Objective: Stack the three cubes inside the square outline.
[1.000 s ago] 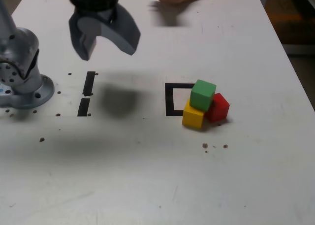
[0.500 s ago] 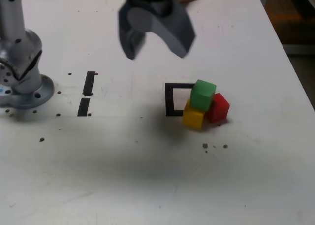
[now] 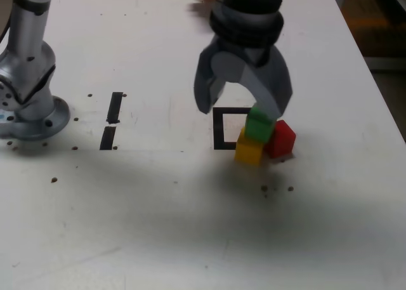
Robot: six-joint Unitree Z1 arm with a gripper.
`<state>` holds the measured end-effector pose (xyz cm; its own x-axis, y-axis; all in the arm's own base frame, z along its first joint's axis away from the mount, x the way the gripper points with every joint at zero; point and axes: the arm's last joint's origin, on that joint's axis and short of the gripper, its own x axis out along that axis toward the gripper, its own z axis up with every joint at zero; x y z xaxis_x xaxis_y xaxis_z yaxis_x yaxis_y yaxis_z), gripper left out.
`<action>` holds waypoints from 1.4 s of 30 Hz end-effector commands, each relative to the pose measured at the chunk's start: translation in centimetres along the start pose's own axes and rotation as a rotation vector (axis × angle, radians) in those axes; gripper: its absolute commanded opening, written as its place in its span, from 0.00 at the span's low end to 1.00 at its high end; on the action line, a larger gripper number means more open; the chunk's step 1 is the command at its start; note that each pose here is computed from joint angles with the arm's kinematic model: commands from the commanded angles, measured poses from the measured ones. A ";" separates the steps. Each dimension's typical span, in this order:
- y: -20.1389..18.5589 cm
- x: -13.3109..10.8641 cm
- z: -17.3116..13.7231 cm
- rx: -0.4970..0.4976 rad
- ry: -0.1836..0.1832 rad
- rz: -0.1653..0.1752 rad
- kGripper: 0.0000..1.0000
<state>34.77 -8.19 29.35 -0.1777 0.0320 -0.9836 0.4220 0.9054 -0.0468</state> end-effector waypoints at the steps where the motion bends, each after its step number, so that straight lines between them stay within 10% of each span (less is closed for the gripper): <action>1: 0.1 0.3 0.6 0.004 0.003 -0.002 1.00; 27: 2.6 2.3 3.5 -0.010 0.001 0.000 0.92; 42: 2.6 3.2 3.8 -0.021 0.016 -0.014 0.45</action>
<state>38.64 -7.27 25.38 -0.2013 0.0281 -0.9791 0.4016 0.9141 -0.0563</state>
